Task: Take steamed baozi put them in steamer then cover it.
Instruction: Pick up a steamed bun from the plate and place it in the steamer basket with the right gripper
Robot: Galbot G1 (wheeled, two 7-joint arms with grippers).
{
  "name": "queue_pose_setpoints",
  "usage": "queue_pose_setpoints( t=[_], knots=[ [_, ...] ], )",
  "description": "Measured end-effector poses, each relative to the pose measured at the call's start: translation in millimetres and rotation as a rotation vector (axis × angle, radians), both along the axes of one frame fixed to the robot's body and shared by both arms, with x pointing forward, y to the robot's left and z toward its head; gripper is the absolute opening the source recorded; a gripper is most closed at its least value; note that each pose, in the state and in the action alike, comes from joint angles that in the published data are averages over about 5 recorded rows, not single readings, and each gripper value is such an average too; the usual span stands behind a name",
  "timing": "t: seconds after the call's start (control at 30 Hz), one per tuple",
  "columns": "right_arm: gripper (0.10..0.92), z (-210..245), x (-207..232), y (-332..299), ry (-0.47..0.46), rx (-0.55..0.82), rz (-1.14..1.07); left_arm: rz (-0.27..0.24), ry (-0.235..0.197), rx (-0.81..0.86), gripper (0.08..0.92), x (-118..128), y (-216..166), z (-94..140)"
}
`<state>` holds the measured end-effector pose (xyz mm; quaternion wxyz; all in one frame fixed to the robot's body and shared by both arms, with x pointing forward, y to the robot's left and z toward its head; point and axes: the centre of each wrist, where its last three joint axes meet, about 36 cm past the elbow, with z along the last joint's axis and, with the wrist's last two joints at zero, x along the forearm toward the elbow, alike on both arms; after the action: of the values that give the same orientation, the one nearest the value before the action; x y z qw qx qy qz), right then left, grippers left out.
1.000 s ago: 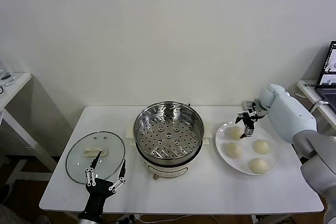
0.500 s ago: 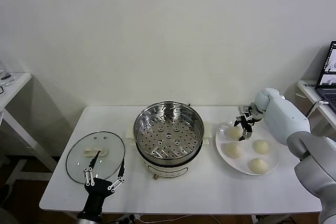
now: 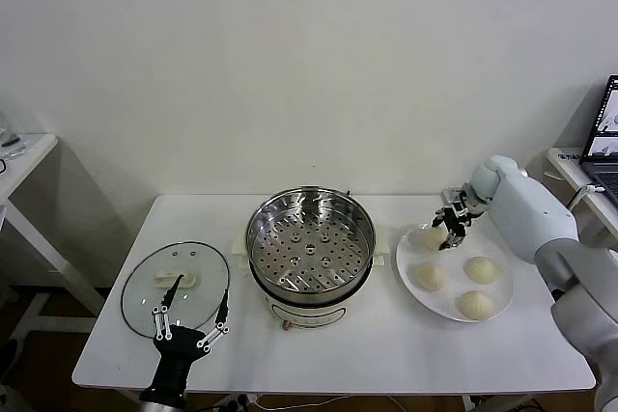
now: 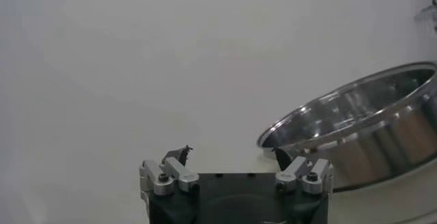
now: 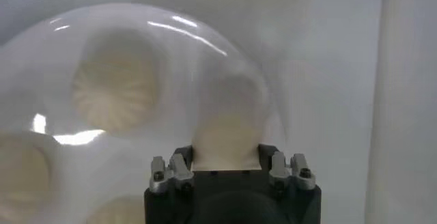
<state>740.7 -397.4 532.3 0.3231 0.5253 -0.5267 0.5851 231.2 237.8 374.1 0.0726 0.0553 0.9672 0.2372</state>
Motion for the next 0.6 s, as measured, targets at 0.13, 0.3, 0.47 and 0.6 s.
queue_pose_setpoints(
  t=[0.13, 0.3, 0.47, 0.6],
  knots=[
    [0.698, 47, 6, 27, -0.057, 0.001, 0.161, -0.005, -0.002, -0.002, 0.823, 1, -1, 1],
    [0.700, 104, 8, 78, -0.125, -0.016, 0.397, -0.009, -0.004, -0.004, 0.823, 0, -2, 1],
    [0.698, 148, 0, 137, -0.177, -0.053, 0.625, -0.012, -0.008, -0.005, 0.823, -1, -3, 4],
    [0.689, 170, -10, 183, -0.201, -0.089, 0.788, -0.011, -0.012, -0.005, 0.823, -2, -3, 5]
  ],
)
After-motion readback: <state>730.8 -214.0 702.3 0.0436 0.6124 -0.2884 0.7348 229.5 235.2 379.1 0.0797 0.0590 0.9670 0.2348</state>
